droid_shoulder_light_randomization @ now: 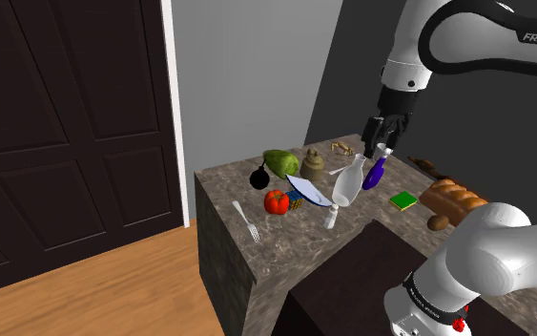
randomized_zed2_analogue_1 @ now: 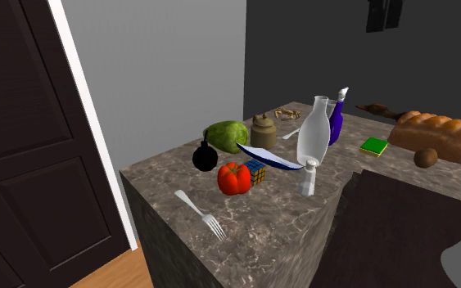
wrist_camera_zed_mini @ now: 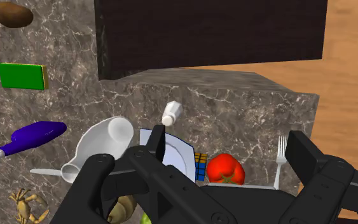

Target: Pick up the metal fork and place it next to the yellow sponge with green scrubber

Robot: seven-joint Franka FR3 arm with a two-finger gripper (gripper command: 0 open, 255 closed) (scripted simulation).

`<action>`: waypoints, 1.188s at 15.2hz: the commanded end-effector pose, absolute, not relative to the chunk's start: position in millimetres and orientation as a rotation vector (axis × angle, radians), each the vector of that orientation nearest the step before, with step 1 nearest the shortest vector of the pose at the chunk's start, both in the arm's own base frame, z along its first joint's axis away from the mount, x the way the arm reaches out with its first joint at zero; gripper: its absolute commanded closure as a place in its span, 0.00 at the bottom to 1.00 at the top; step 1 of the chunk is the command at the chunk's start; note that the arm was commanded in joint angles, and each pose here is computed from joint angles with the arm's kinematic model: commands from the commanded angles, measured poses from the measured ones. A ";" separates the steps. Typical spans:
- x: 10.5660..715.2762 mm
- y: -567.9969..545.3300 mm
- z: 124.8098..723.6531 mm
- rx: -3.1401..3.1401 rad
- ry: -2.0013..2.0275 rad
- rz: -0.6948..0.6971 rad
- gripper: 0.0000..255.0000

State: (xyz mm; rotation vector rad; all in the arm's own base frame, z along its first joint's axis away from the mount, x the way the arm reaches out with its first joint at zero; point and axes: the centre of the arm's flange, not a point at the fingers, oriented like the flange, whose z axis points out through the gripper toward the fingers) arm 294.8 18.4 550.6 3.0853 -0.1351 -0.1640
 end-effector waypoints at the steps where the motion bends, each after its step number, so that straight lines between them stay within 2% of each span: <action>1: 294.8 18.4 550.6 3.085 -0.135 -0.164 0.00; 18: 401.1 103.7 376.1 3.054 -0.116 -0.063 0.00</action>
